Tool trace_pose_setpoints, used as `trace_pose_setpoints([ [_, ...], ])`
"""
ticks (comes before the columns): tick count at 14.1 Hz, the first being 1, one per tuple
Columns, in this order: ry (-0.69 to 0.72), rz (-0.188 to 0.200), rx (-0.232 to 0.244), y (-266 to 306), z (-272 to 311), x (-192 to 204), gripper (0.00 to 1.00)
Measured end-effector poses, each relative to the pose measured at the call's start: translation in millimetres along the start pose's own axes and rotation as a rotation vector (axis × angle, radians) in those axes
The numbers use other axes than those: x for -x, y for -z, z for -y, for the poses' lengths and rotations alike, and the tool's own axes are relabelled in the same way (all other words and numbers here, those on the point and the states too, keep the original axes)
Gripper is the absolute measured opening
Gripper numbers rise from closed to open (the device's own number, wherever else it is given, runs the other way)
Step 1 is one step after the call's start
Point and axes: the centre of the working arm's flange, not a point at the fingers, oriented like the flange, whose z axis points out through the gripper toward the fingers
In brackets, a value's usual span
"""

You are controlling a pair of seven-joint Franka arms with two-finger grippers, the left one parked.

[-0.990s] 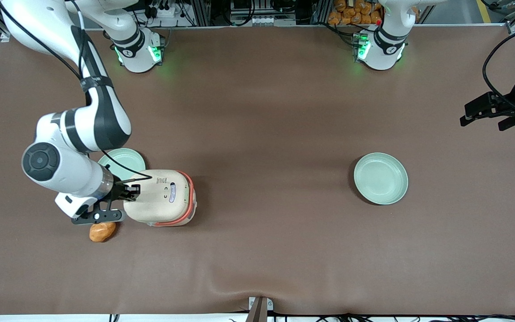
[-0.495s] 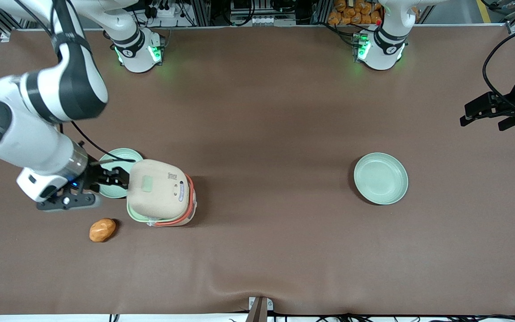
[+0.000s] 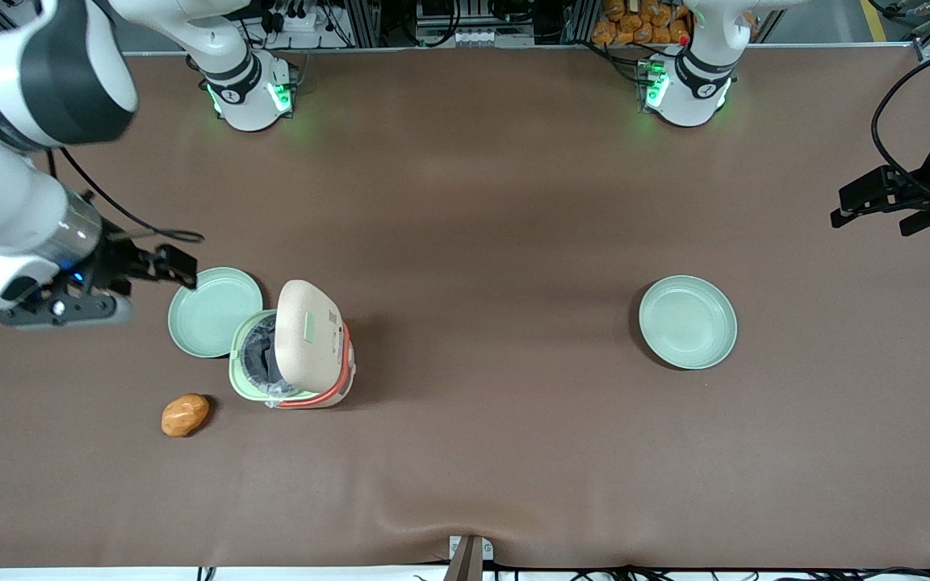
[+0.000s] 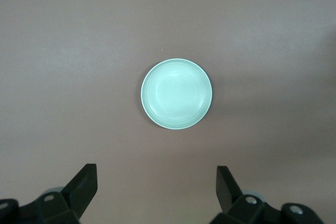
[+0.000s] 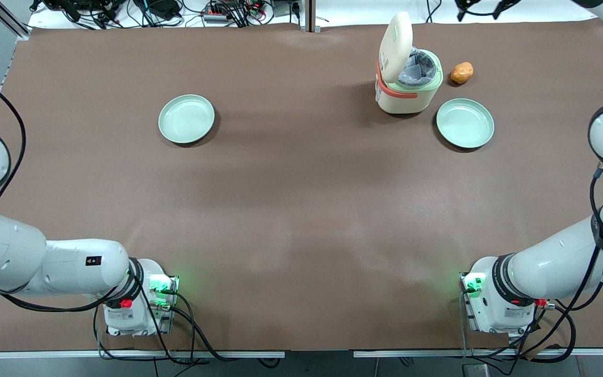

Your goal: Press rice cooker button with right arm

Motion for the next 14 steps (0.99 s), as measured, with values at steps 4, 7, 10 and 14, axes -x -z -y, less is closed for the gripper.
trace_pose_setpoints([
  [4, -0.032, 0.047, -0.002, 39, -23, 38, 1.0],
  [7, -0.089, 0.036, -0.008, 62, -57, 56, 1.0],
  [10, -0.137, 0.038, -0.011, 68, -95, 63, 1.0],
  [14, -0.112, 0.056, -0.013, 66, -121, 67, 1.0],
])
